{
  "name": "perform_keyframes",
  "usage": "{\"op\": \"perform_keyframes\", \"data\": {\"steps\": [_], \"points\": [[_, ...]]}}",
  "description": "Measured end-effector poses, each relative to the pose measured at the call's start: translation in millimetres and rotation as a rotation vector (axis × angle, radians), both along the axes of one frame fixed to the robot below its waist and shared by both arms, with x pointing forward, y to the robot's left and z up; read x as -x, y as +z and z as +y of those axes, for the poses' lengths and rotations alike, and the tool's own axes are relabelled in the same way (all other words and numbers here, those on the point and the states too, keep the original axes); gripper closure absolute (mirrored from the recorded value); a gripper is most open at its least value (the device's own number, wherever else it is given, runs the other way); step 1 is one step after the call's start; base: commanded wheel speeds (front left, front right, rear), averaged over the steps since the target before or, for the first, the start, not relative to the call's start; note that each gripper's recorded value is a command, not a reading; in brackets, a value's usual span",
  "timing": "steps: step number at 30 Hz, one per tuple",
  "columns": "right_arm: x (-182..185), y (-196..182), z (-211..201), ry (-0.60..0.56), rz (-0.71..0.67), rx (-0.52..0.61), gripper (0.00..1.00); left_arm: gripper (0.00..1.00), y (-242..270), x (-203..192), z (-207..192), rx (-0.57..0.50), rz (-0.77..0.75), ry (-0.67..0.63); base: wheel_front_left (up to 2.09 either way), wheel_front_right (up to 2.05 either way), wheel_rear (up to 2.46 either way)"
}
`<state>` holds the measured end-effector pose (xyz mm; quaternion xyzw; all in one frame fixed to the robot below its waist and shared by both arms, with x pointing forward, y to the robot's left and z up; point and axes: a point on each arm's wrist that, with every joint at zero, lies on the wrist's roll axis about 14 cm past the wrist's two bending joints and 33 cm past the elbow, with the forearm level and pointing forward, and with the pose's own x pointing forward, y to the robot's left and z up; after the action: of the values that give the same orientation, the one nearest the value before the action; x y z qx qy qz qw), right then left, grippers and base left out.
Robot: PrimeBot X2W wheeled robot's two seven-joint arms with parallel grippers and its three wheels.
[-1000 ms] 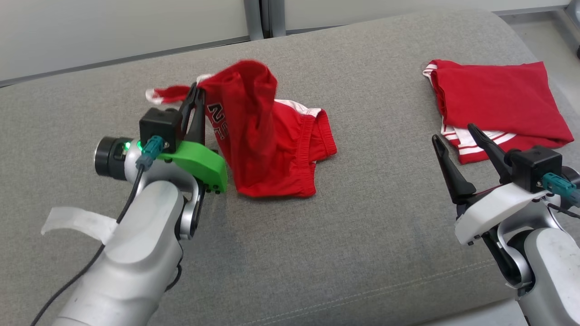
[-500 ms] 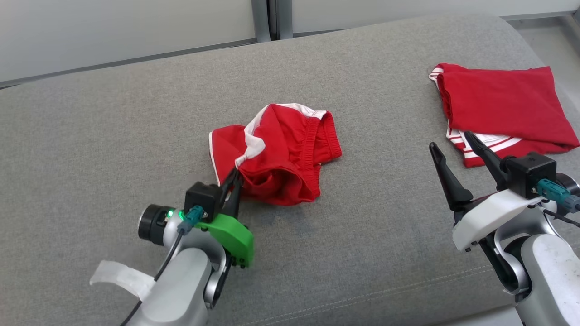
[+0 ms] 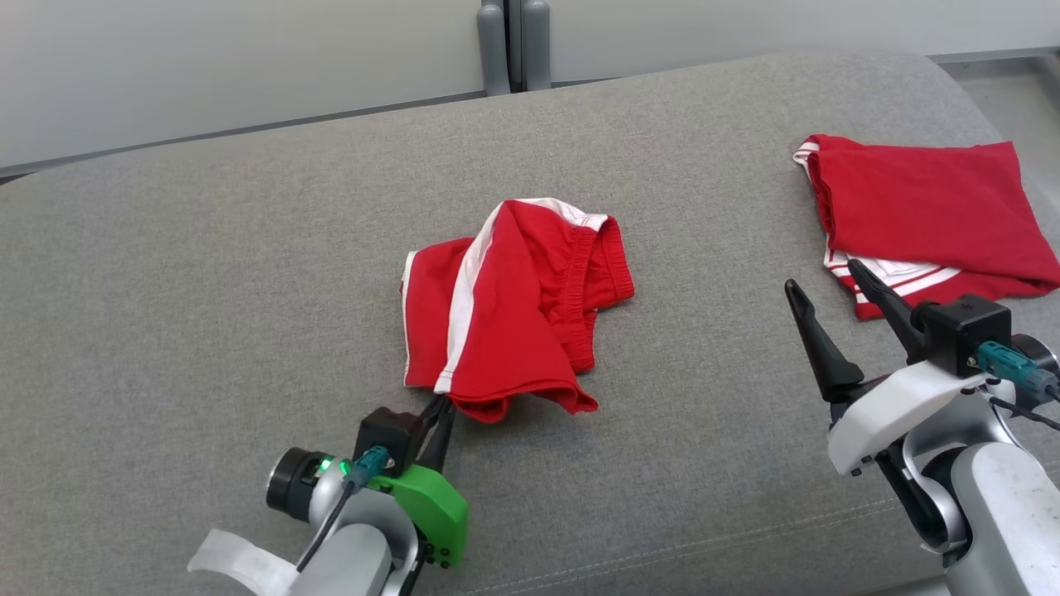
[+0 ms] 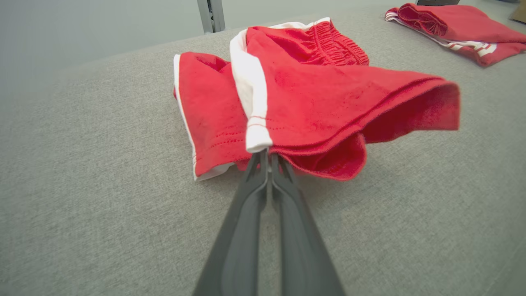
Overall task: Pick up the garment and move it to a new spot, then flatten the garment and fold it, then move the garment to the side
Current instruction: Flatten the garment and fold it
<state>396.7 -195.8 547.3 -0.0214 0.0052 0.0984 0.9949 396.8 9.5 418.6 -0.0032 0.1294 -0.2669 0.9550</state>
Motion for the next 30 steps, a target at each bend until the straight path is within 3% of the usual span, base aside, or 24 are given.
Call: {"op": "perform_keyframes", "data": {"steps": [6, 21, 25, 30], "points": [[2, 2, 2, 0.004, -0.002, -0.003, 0.0, 1.0, 7, -22, 33, -0.057, -0.038, 0.065, 0.0, 0.0, 0.0], [5, 7, -5, -0.016, -0.02, -0.001, 0.0, 1.0, 111, -111, 65, -0.052, -0.309, 0.18, 0.0, 0.0, 0.0], [4, 5, -6, -0.02, -0.015, -0.002, 0.0, 1.0, 113, -112, 63, -0.051, -0.319, 0.169, 0.0, 0.0, 0.0], [3, -2, -3, -0.017, 0.001, -0.012, 0.0, 1.0, 78, -92, 56, -0.037, -0.226, 0.154, 0.0, 0.0, 0.0]]}}
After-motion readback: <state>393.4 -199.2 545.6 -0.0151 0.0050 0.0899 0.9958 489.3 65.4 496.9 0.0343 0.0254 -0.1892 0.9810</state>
